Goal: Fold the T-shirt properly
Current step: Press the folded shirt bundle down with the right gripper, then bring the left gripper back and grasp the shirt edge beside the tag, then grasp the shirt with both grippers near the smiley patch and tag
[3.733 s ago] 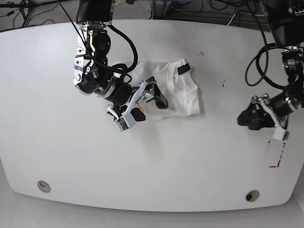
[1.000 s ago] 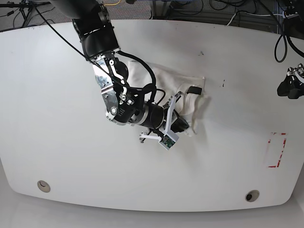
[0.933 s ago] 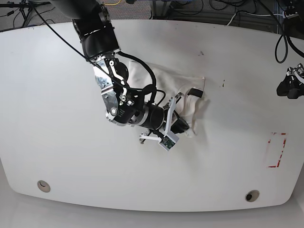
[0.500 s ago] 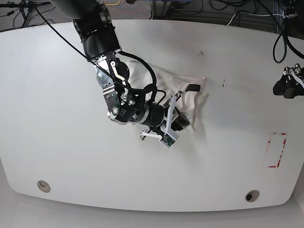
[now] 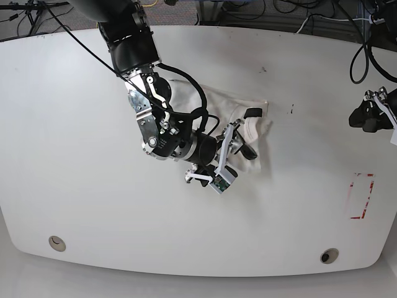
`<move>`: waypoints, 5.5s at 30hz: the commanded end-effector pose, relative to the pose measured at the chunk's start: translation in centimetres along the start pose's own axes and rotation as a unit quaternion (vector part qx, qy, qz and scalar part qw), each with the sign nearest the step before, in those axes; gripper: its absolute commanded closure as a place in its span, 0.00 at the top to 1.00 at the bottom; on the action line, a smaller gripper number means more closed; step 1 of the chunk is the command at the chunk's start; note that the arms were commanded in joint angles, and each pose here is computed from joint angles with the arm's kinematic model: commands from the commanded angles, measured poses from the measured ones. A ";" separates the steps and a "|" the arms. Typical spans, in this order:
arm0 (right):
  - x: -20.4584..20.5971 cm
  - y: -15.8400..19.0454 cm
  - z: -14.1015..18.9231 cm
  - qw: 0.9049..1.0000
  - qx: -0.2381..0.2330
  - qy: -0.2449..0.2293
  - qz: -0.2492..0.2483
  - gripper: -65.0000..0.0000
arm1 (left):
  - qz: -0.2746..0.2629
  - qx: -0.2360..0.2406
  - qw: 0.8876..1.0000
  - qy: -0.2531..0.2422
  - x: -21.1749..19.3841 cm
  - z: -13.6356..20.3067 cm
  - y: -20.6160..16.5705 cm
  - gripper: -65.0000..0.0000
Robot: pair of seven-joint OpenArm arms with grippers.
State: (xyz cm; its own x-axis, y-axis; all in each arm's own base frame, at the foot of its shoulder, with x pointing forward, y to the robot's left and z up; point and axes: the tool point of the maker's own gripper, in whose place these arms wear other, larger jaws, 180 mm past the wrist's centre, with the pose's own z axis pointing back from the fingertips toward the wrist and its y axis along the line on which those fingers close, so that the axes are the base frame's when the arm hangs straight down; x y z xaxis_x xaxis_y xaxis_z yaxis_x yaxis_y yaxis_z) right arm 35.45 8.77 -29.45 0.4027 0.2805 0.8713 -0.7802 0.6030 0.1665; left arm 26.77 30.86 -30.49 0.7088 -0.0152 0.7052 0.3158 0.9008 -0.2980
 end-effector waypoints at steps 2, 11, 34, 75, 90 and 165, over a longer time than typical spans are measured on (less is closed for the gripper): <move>3.5 -1.0 0.6 0.998 -0.013 -0.067 -0.013 0.85 | -0.021 -0.008 1.000 -0.013 1.5 0.2 -0.5 0.50; 4.7 -0.6 2.9 0.995 -0.025 -0.099 0.000 0.94 | -0.062 -0.050 0.997 0.006 0.7 -2.7 -4.5 0.50; -3.0 -3.9 6.8 0.996 -0.082 -0.042 -0.014 0.76 | -0.228 0.006 0.972 0.049 0.7 -12.8 -14.6 0.50; -3.4 -6.2 7.4 0.994 -0.101 -0.040 -0.032 0.75 | -0.183 -0.051 0.980 0.056 -2.5 -15.4 -18.0 0.51; -3.5 -5.3 7.1 0.996 -0.077 -0.038 -0.012 0.75 | -0.163 -0.056 0.982 0.076 -3.3 -16.8 -17.0 0.42; -2.5 -4.6 7.5 0.996 -0.075 -0.052 -0.001 0.75 | -0.222 0.054 0.969 0.097 -0.9 -10.4 -12.2 0.51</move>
State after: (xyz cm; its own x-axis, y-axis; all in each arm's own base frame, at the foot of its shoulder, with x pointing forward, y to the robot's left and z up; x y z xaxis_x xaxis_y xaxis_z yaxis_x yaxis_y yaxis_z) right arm 33.86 -0.70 -31.06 0.4041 0.2335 0.8844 -0.6828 0.7204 0.1218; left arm 27.47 14.32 -36.32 0.6651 -0.4845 0.5682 0.5727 0.8193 0.0282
